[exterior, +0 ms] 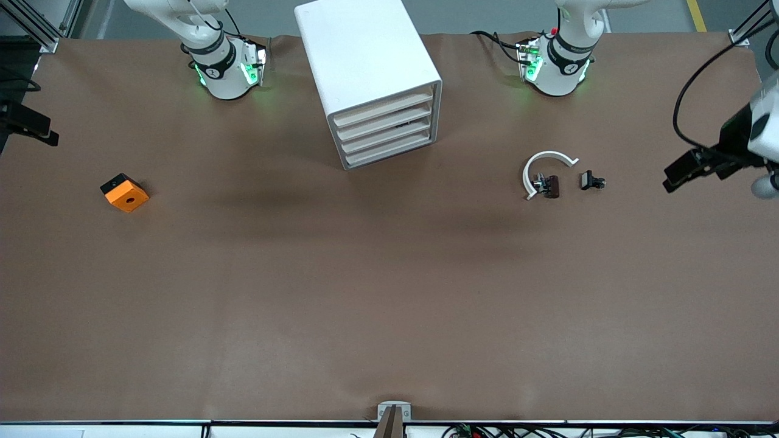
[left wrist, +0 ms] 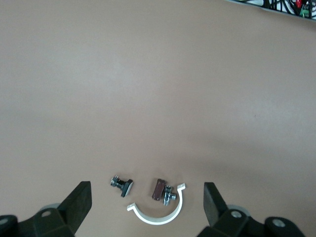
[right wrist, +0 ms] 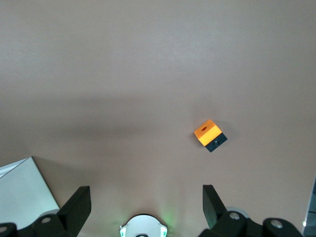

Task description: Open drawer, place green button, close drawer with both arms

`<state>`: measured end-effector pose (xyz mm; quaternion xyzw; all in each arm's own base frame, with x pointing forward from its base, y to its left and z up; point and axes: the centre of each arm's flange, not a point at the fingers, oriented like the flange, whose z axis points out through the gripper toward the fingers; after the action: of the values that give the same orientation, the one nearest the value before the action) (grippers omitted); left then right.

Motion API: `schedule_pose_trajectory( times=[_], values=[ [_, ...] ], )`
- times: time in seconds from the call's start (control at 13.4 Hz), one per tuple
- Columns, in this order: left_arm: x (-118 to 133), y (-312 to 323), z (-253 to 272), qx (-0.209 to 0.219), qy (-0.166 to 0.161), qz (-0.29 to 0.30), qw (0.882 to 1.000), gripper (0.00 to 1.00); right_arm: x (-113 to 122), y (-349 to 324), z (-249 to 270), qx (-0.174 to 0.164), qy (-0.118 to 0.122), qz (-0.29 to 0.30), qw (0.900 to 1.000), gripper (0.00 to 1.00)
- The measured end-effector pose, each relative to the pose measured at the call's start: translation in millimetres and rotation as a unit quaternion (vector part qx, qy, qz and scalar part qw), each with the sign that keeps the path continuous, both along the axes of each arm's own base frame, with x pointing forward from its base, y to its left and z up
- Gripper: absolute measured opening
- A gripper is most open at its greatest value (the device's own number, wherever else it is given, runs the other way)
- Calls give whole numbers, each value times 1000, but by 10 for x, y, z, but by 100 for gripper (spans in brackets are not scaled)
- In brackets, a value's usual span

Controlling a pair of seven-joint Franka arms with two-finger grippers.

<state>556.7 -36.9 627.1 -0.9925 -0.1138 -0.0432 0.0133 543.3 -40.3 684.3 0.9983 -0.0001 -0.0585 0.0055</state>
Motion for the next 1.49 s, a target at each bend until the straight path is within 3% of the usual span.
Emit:
schedule_pose_trajectory(
  times=[0.45,0.89,1.49],
  values=[
    [-573,-15,153,-7,12,-48,999,100,-433,-71,-12,10,-28,-6,1000,100],
    [-635,-49,120,-5,33,-93,995,100,-476,-70,-57,11,-27,-6,1000,100],
    [-638,-35,223,-5,26,-92,995,100,-490,-39,-6,9,-37,-35,999,100]
  ],
)
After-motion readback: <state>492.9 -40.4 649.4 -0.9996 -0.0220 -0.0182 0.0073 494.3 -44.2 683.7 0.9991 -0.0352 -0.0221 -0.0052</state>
